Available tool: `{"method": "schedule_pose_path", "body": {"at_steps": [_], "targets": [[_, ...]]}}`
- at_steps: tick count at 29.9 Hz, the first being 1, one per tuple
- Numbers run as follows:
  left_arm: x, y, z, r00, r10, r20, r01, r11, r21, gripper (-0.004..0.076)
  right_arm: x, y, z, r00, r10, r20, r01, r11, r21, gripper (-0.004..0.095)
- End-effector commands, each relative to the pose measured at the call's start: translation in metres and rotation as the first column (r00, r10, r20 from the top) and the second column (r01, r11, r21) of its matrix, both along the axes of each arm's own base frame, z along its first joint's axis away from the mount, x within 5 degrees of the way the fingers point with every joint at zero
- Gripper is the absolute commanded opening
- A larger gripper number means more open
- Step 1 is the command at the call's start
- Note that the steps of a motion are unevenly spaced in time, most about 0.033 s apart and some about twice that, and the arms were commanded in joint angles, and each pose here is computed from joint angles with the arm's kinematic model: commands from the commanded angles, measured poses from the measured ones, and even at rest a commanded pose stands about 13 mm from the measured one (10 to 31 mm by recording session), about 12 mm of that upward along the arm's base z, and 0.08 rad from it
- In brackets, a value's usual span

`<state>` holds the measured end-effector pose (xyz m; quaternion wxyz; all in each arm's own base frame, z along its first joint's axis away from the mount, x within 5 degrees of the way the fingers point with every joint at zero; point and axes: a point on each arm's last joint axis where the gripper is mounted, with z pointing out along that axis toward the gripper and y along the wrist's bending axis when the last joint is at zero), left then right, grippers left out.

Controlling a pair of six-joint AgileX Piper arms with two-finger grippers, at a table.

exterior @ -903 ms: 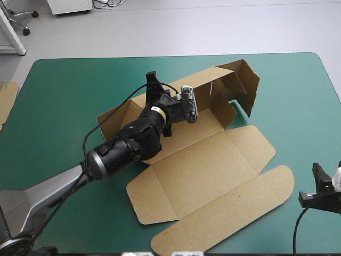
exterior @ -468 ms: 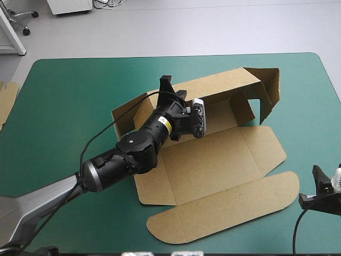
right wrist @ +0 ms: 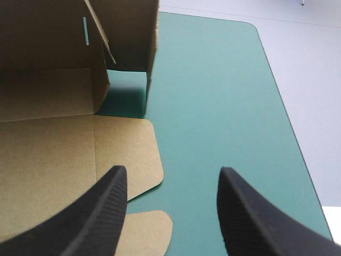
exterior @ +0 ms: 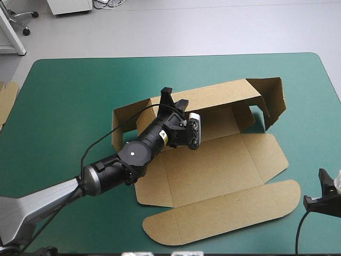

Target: Fold the box

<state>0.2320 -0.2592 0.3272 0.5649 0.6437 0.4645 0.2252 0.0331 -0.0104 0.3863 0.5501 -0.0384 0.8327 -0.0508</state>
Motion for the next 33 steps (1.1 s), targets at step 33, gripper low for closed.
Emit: {"method": "schedule_pose_path", "body": {"at_steps": [33], "targets": [[0.023,0.013,0.005,0.996,0.089,-0.012,-0.09,0.992,-0.088,-0.0015,0.101,0.007,0.029,0.982,-0.107,-0.157,0.115,0.992,0.047,0.0481]]}}
